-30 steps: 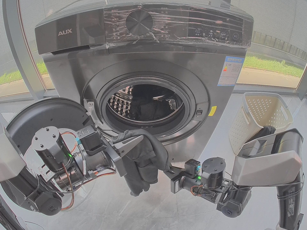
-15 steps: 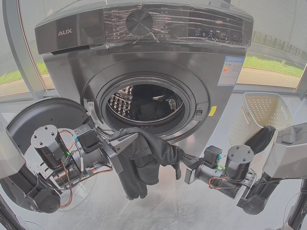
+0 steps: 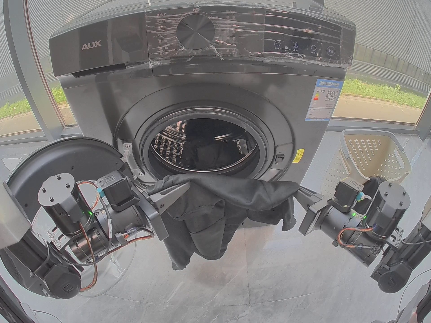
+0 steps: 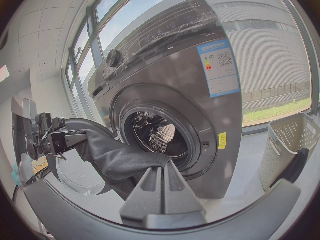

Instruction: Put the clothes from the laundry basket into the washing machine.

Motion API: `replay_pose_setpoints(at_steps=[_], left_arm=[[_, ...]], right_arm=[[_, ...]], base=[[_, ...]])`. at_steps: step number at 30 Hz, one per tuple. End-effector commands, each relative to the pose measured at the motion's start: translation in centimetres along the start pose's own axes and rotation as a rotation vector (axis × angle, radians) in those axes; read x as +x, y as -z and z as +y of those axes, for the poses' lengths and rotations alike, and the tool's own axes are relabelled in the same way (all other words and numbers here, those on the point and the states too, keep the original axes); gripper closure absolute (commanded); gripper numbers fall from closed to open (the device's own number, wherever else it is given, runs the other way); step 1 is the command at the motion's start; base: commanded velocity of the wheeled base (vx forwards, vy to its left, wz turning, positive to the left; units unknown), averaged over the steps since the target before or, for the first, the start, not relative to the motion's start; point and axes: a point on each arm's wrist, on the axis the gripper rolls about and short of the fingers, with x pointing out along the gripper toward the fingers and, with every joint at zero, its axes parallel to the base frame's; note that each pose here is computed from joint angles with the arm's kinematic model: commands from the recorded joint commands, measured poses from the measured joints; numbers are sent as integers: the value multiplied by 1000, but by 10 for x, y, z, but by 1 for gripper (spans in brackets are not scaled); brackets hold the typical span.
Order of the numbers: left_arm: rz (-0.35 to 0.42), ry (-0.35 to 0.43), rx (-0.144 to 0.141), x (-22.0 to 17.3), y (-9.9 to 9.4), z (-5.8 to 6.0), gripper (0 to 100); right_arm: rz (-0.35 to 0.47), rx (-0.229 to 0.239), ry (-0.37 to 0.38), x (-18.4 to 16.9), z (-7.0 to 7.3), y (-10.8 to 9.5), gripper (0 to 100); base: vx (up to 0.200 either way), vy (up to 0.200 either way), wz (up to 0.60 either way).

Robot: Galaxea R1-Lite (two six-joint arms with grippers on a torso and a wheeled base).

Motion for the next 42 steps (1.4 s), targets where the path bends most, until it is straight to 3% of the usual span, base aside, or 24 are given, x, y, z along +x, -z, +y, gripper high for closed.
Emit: replay_pose_setpoints(at_steps=[1, 11, 21, 32, 37, 42], left_arm=[[-32, -2, 8, -3, -8, -1, 100], [5, -2, -1, -12, -2, -3, 100], [130, 6, -19, -20, 26, -5, 100], [203, 15, -39, -15, 45, -5, 100], [251, 48, -51, -12, 58, -11, 100], [223, 43, -46, -2, 56, -7, 100]], right_arm=[[-42, 3, 15, -5, -5, -11, 100], [-91, 5, 32, -1, -8, -21, 100], [-140, 9, 24, 4, -6, -32, 100], [-132, 8, 14, 2, -5, -30, 100], [-133, 9, 2, -2, -3, -32, 100], [-58, 0, 8, -12, -8, -18, 100]], base=[[0, 0, 0], [0, 0, 0], [0, 0, 0], [0, 0, 0], [0, 0, 0], [0, 0, 0]])
